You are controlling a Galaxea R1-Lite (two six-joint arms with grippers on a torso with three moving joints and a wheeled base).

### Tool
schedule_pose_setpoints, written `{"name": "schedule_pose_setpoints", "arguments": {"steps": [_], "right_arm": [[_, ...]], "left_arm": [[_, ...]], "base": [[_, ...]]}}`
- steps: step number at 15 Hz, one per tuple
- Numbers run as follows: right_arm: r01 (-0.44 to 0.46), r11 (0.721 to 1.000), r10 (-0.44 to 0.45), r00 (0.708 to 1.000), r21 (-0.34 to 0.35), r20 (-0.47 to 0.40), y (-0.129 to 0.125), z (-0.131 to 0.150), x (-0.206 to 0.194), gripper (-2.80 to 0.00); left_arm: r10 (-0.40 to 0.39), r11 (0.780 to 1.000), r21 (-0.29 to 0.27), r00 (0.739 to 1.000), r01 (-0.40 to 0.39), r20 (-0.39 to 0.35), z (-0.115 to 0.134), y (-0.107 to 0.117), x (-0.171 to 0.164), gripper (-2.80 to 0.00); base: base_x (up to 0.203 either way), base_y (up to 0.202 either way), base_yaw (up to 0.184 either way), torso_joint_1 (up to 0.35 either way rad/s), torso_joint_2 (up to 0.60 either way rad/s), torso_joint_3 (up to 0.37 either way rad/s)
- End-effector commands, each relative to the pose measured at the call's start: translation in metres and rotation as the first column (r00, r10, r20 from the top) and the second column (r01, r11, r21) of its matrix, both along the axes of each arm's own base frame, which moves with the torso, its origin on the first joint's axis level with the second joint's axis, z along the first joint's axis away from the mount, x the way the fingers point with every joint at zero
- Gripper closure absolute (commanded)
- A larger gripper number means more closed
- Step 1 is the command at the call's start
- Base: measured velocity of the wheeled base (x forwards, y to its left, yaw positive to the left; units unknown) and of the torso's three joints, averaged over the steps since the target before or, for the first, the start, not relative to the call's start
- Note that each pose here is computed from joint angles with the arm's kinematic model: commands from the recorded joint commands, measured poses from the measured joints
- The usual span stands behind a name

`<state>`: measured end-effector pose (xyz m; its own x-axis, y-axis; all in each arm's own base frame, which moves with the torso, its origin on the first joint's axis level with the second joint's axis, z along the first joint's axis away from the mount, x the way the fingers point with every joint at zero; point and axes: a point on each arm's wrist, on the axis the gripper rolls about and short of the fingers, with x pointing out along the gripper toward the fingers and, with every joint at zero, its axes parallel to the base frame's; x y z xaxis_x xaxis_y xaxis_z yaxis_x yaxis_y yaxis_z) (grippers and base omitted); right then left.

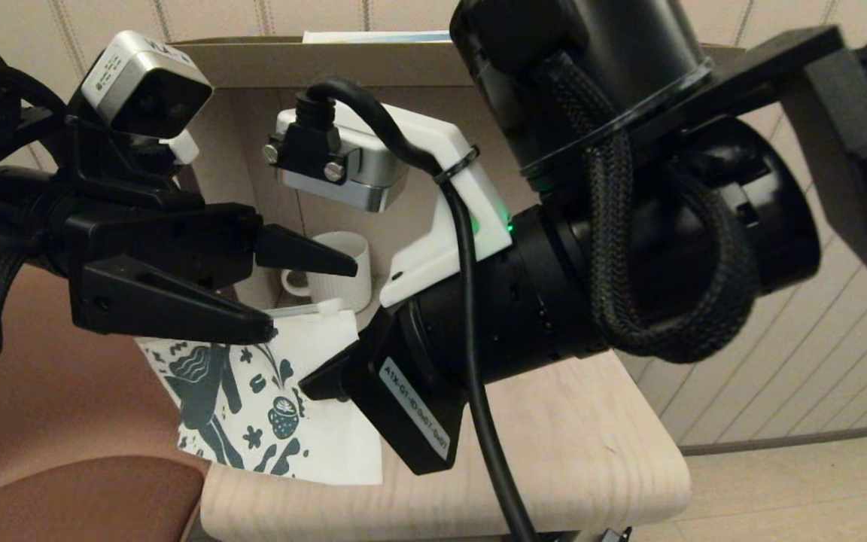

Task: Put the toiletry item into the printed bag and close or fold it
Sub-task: Hand it to the other hand

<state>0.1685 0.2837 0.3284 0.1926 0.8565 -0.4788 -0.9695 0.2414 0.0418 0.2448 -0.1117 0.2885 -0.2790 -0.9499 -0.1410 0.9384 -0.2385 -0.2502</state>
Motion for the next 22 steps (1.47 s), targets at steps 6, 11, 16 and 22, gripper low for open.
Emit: {"name": "schedule_pose_setpoints", "arguments": {"steps": [6,11,16,22], "right_arm": [[0.005,1.0,-0.005,1.0,0.005,0.009,-0.002,0.002,-0.001,0.0],[0.003,1.0,-0.003,1.0,-0.007,0.001,-0.002,0.0,-0.001,0.0],[0.005,1.0,-0.005,1.0,-0.004,0.002,-0.002,0.001,-0.001,0.0],[0.008,1.0,-0.008,1.0,-0.004,0.0,-0.003,0.001,0.0,0.0]], "left_arm": [[-0.004,1.0,-0.008,1.0,0.005,0.015,-0.001,0.001,-0.002,-2.8],[-0.007,1.0,-0.014,1.0,0.008,0.031,0.0,0.003,-0.006,-2.8],[-0.007,1.0,-0.017,0.999,0.008,0.035,0.002,0.004,-0.009,-2.8],[-0.008,1.0,-0.021,0.999,0.009,0.047,0.003,0.006,-0.014,-2.8]], "base": [[0.0,0.0,0.0,0.0,0.0,0.0],[0.0,0.0,0.0,0.0,0.0,0.0],[0.0,0.0,0.0,0.0,0.0,0.0],[0.0,0.0,0.0,0.0,0.0,0.0]]}}
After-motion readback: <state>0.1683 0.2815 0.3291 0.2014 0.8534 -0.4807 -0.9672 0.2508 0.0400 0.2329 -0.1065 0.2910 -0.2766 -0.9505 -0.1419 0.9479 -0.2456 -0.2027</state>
